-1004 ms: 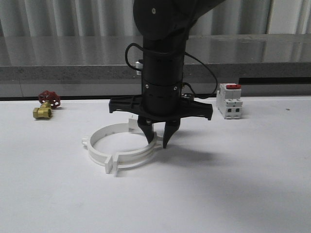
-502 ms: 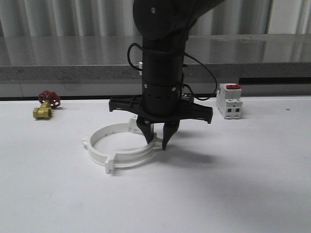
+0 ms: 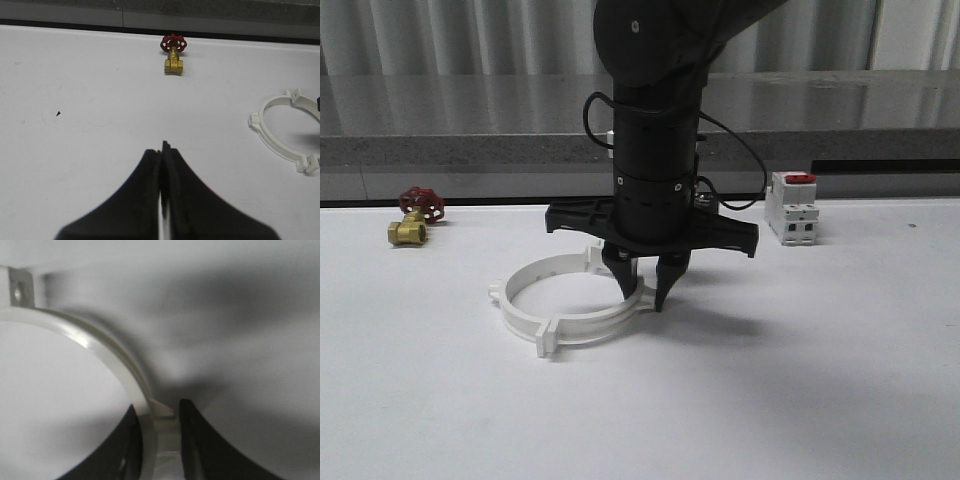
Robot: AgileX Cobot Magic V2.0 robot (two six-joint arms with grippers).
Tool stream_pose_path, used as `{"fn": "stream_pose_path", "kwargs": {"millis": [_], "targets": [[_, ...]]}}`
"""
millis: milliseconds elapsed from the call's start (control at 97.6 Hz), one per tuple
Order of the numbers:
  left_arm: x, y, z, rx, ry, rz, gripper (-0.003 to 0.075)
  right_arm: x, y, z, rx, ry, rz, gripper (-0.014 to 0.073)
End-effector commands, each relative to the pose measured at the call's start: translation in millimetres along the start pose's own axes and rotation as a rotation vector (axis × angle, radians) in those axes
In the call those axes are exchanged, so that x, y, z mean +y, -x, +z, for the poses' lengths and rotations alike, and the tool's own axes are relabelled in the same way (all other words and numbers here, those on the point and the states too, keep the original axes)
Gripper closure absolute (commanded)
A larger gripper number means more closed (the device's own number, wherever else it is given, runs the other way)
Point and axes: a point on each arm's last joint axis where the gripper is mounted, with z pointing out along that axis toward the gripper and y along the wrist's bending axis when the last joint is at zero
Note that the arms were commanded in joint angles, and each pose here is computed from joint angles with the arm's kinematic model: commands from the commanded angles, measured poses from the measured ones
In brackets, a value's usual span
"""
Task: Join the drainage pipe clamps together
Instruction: 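Press the held half-ring against the placed one, aligning the tabs, then open the right gripper and lift it away from the ring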
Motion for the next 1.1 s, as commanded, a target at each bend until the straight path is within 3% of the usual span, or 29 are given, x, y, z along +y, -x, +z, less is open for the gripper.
{"fn": "stream_pose_path", "kwargs": {"millis": [0,1086], "targets": [[-2.6,13.2,-3.9,-0.089,-0.022,-0.013,0.0741,6.4,12.5,-25.9,-0.075,0.058,-0.008,0.0536],[-2.6,13.2,-3.9,-0.089,-0.022,-0.013,0.0741,8.4,9.5,-21.1,-0.049,0.073,-0.035,0.0527]]}}
